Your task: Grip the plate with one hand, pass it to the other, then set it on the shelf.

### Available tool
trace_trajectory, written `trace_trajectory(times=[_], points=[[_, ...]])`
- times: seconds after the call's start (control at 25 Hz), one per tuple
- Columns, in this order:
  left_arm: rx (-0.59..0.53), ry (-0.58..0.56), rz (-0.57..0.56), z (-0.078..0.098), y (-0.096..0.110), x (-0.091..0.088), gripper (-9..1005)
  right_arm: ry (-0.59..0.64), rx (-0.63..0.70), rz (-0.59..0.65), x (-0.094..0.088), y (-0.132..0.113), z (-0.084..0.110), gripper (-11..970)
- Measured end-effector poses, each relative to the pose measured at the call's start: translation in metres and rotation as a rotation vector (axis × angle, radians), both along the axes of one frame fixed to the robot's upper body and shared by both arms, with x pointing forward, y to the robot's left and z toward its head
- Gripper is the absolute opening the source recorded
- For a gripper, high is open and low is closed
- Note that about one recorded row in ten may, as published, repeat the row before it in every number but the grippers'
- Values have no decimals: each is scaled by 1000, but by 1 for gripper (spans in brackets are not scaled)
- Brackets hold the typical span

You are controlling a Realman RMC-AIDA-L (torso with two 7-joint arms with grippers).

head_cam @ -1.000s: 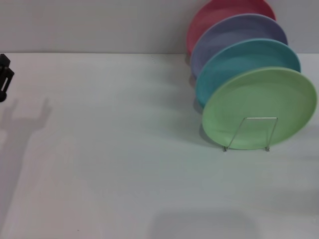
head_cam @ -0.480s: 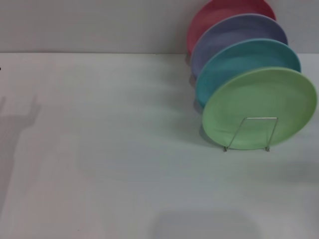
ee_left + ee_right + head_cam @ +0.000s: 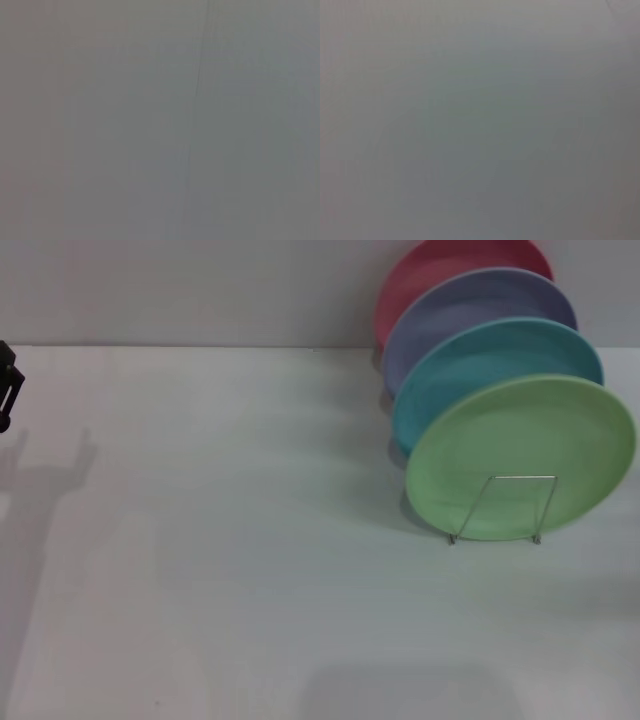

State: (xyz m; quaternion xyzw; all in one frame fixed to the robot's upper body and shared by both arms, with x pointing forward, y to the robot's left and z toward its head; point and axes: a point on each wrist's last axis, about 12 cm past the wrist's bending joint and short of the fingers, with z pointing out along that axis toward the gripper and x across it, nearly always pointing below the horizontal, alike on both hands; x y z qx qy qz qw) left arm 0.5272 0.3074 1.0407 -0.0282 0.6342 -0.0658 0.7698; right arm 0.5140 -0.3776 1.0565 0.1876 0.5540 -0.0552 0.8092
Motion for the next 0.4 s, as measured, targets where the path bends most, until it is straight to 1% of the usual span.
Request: trace_trajectory(times=[0.4], points=[[-6,3,-10,0,-3,2,844,-9,3,-1,1,0,1,711]])
